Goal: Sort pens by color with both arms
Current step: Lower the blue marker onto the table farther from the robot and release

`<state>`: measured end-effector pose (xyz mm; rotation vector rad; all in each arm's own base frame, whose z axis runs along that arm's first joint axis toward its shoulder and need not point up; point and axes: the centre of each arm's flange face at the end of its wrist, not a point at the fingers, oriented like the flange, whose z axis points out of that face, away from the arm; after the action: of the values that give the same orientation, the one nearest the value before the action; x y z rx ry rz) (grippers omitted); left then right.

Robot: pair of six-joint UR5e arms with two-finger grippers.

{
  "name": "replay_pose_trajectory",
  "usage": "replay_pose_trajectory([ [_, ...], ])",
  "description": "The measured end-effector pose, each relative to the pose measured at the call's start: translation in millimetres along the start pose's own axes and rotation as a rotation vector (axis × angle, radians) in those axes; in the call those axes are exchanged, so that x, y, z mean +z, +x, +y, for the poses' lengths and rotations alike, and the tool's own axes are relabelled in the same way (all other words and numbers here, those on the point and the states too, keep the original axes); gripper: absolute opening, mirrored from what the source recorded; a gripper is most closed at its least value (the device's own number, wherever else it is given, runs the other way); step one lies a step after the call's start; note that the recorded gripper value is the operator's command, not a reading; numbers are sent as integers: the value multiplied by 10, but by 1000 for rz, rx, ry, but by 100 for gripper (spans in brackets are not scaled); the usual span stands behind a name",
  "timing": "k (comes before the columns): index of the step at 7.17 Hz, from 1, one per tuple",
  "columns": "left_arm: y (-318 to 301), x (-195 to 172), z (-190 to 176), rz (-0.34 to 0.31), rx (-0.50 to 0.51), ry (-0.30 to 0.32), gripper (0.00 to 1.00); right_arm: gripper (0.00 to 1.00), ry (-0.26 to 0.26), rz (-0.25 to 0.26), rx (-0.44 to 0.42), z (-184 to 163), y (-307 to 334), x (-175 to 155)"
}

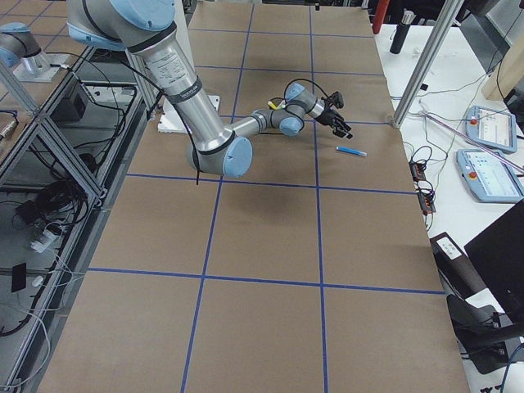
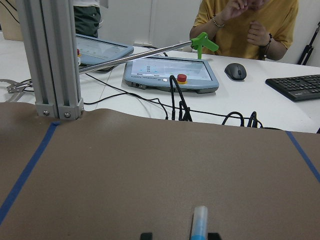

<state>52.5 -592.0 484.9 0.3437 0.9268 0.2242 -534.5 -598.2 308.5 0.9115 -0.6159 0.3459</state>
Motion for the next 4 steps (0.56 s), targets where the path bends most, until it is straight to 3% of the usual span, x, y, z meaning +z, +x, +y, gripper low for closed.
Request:
replay_pose_trajectory([
  [2,39,-12,-16,2,-6,4,100,98,-123,-43,73,-157,31,-10],
  [4,176,-9,-80,12,-29,14,100,98,-310,-39,123,-361,32,-176],
])
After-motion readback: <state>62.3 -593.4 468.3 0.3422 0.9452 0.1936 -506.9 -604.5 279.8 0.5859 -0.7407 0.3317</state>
